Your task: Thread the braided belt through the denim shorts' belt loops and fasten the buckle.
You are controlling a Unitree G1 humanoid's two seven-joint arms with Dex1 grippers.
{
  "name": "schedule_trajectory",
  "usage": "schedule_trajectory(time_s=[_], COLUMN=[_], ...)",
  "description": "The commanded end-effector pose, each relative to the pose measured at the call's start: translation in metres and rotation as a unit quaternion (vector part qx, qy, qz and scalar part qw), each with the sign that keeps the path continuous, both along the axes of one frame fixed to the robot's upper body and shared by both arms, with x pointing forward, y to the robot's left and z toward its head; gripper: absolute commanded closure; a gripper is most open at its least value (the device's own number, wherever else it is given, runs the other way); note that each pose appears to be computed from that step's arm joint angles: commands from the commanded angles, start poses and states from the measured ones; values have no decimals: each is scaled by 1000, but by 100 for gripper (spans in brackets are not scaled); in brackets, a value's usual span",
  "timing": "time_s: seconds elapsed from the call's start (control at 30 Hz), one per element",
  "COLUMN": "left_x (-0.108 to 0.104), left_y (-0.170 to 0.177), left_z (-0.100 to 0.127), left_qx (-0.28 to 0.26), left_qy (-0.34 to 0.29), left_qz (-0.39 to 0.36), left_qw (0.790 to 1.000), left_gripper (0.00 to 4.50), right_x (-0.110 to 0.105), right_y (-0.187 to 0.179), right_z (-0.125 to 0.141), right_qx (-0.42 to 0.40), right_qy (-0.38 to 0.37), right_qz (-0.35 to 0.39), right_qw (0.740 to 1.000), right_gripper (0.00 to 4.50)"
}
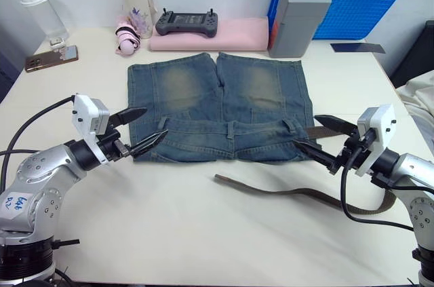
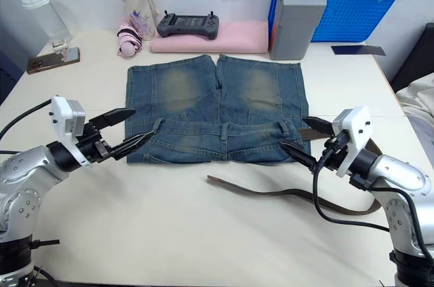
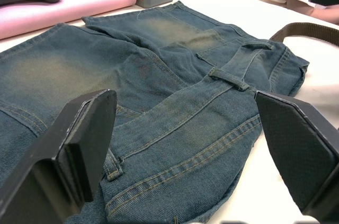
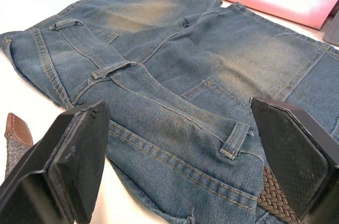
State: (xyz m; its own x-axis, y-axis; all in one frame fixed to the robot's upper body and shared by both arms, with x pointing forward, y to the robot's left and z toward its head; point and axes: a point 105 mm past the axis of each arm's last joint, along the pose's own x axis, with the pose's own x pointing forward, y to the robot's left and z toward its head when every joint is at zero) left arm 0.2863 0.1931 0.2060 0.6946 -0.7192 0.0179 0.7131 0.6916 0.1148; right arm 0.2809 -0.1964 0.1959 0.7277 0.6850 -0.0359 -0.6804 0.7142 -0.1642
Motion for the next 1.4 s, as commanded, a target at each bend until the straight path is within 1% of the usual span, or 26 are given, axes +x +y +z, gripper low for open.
schedule_trajectory(time_s=[0.03,0.17,0.43,0.53,0.6,0.73,0.83,0.87,0.93,1.0,1.03,1.13,1.17,1.2,1.23,1.27,1.37,1.4], left_x=[-3,-4,-5,-5,-6,-8,-10,-10,-10,-10,-11,-12,-12,-13,-13,-14,-15,-16], left_y=[2,2,5,4,1,-5,-8,-8,-9,-10,-10,-12,-13,-13,-13,-14,-17,-20], left_z=[14,16,17,16,15,14,14,14,14,14,14,13,12,12,12,10,7,6], left_qx=[-10,-17,-20,-18,-14,-13,-10,-9,-10,-11,-11,-11,-10,-9,-8,0,16,18], left_qy=[-25,-29,-34,-36,-34,-32,-31,-30,-29,-29,-29,-24,-23,-22,-22,-20,-16,-15], left_qz=[1,5,15,15,9,-2,-10,-11,-13,-14,-15,-22,-24,-25,-26,-31,-48,-58], left_qw=[1000,999,999,999,999,999,999,999,999,999,999,999,999,999,999,999,999,998], left_gripper=[0,0,0,0,0,0,0,0,0,0,0,0,0,0,0,0,0,0], right_x=[0,3,2,-4,-14,-36,-49,-50,-42,-34,-30,-23,-26,-28,-30,-33,-39,-41], right_y=[0,1,5,14,24,48,56,56,51,47,47,46,47,48,49,51,57,60], right_z=[8,9,4,2,-3,-24,-49,-57,-78,-88,-90,-100,-103,-105,-105,-106,-104,-101], right_qx=[4,2,-2,-9,-23,-70,-126,-146,-204,-232,-233,-240,-238,-237,-236,-235,-233,-232], right_qy=[-19,-20,-7,8,28,83,123,131,134,132,128,125,129,131,132,132,126,118], right_qz=[2,7,16,44,80,151,181,180,151,124,113,96,103,109,114,125,153,167], right_qw=[1000,1000,1000,999,996,983,968,964,958,956,957,958,957,956,956,955,952,951], right_gripper=[1,1,1,1,1,1,1,1,1,1,1,72,132,176,230,272,430,446])
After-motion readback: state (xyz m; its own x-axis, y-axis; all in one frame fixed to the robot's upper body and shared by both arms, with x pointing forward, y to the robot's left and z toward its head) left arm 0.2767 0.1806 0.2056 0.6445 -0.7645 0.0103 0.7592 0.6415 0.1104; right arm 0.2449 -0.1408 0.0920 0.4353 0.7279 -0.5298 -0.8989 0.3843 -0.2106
